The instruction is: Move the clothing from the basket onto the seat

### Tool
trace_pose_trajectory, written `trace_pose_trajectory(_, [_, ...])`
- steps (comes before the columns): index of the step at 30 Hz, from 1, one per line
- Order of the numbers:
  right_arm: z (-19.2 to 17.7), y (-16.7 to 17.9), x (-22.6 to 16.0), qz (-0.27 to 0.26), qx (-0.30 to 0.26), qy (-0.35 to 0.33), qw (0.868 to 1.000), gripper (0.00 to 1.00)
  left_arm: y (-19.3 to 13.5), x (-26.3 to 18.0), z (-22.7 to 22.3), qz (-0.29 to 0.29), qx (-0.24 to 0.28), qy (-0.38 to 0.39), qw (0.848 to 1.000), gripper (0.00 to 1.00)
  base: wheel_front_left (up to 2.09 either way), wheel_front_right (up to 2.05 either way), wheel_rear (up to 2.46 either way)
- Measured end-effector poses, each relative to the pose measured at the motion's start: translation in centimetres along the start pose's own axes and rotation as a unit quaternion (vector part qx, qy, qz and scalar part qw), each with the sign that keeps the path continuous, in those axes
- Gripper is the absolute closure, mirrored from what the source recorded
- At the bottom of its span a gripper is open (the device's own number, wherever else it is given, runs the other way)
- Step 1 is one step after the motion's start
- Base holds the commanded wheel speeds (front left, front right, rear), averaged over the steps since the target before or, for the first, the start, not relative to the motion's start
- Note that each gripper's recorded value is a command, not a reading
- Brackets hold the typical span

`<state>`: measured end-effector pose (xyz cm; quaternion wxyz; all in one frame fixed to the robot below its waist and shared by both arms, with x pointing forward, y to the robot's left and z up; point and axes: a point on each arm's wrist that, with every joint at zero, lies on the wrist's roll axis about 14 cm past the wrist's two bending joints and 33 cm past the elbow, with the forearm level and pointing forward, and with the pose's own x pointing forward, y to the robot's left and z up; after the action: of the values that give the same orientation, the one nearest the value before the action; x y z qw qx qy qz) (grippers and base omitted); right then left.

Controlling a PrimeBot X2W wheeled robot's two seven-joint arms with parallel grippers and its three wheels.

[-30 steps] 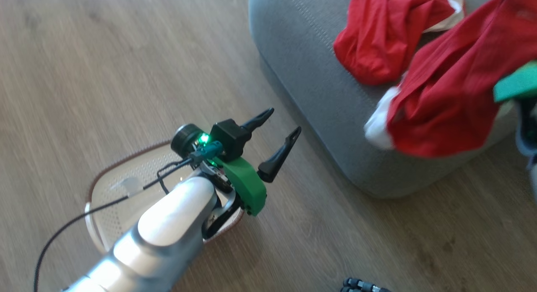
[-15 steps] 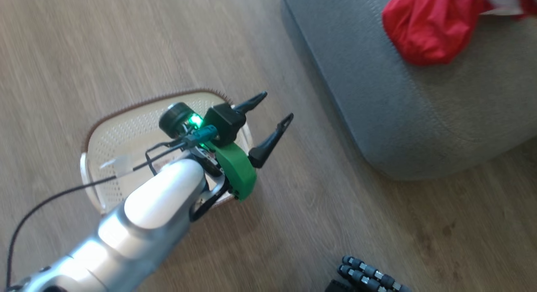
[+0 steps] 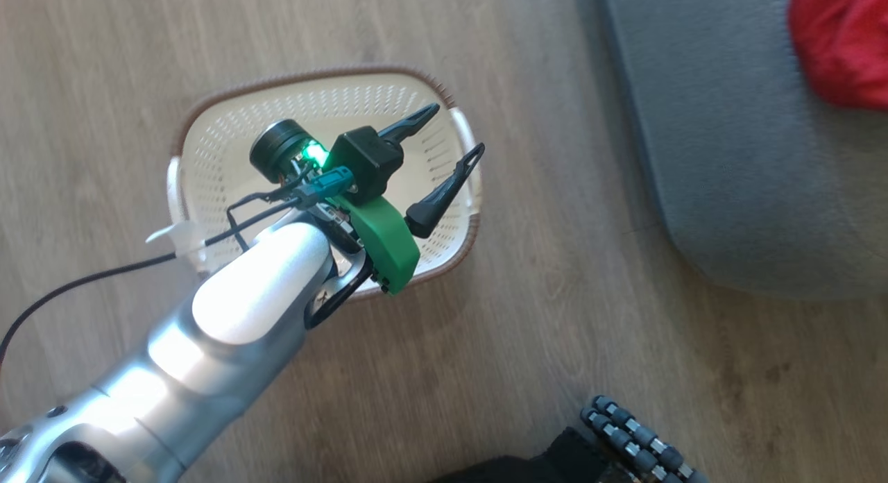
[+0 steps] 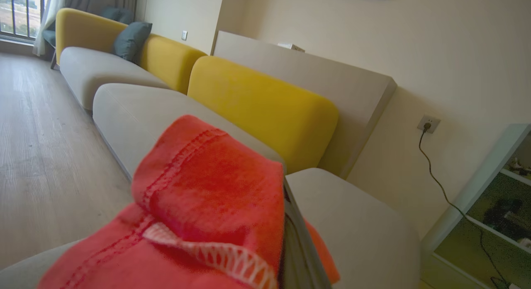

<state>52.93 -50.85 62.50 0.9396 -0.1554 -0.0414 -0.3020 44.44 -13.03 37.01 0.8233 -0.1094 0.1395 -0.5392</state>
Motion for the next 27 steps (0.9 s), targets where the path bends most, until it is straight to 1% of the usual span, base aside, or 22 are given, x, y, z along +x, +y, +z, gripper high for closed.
trace_pose_trajectory(3, [-4.9, 3.3, -0.2, 0.015, 0.019, 0.052, 0.998, 1.00, 1.1, -0.8, -1.3, 0.015, -0.011, 0.010, 1.000, 0.00, 0.00, 0.00, 0.00])
trace_pose_trajectory(6, [-9.5, 6.1, -1.5, 0.033, 0.029, 0.099, 0.994, 1.00, 2.0, -1.6, -2.0, 0.031, -0.017, 0.017, 0.999, 0.00, 0.00, 0.00, 0.00])
trace_pose_trajectory(7, [-10.9, 6.7, -2.0, 0.035, 0.032, 0.114, 0.992, 1.00, 2.3, -1.8, -2.2, 0.035, -0.018, 0.019, 0.999, 0.00, 0.00, 0.00, 0.00])
trace_pose_trajectory(8, [-10.9, 6.7, -2.0, 0.035, 0.032, 0.114, 0.992, 1.00, 2.3, -1.8, -2.2, 0.035, -0.018, 0.019, 0.999, 0.00, 0.00, 0.00, 0.00])
trace_pose_trajectory(10, [-13.3, 7.2, -3.3, 0.039, 0.035, 0.143, 0.988, 1.00, 2.6, -2.2, -2.3, 0.041, -0.018, 0.021, 0.999, 0.00, 0.00, 0.00, 0.00])
trace_pose_trajectory(11, [-14.3, 7.2, -4.0, 0.038, 0.036, 0.156, 0.986, 0.86, 2.6, -2.2, -2.2, 0.043, -0.017, 0.021, 0.999, 0.00, 0.00, 0.00, 0.00])
trace_pose_trajectory(12, [-15.1, 7.1, -4.7, 0.036, 0.037, 0.167, 0.985, 0.64, 2.6, -2.3, -2.0, 0.043, -0.016, 0.019, 0.999, 0.00, 0.00, 0.00, 0.00])
trace_pose_trajectory(13, [-15.7, 6.9, -5.4, 0.033, 0.039, 0.173, 0.984, 0.15, 2.5, -2.2, -1.8, 0.044, -0.015, 0.016, 0.999, 0.00, 0.00, 0.00, 0.00])
trace_pose_trajectory(14, [-16.2, 6.5, -6.0, 0.030, 0.041, 0.180, 0.982, 0.00, 2.4, -2.1, -1.4, 0.044, -0.015, 0.013, 0.999, 0.00, 0.00, 0.00, 0.00])
trace_pose_trajectory(22, [-19.5, 4.5, -11.7, 0.021, 0.047, 0.229, 0.972, 0.00, 1.2, -2.0, 0.1, 0.041, -0.012, 0.000, 0.999, 0.00, 0.00, 0.00, 0.00])
trace_pose_trajectory(27, [-18.4, 3.7, -13.5, 0.030, 0.044, 0.209, 0.976, 0.00, 0.5, -2.1, 1.0, 0.044, -0.011, -0.007, 0.999, 0.00, 0.00, 0.00, 0.00])
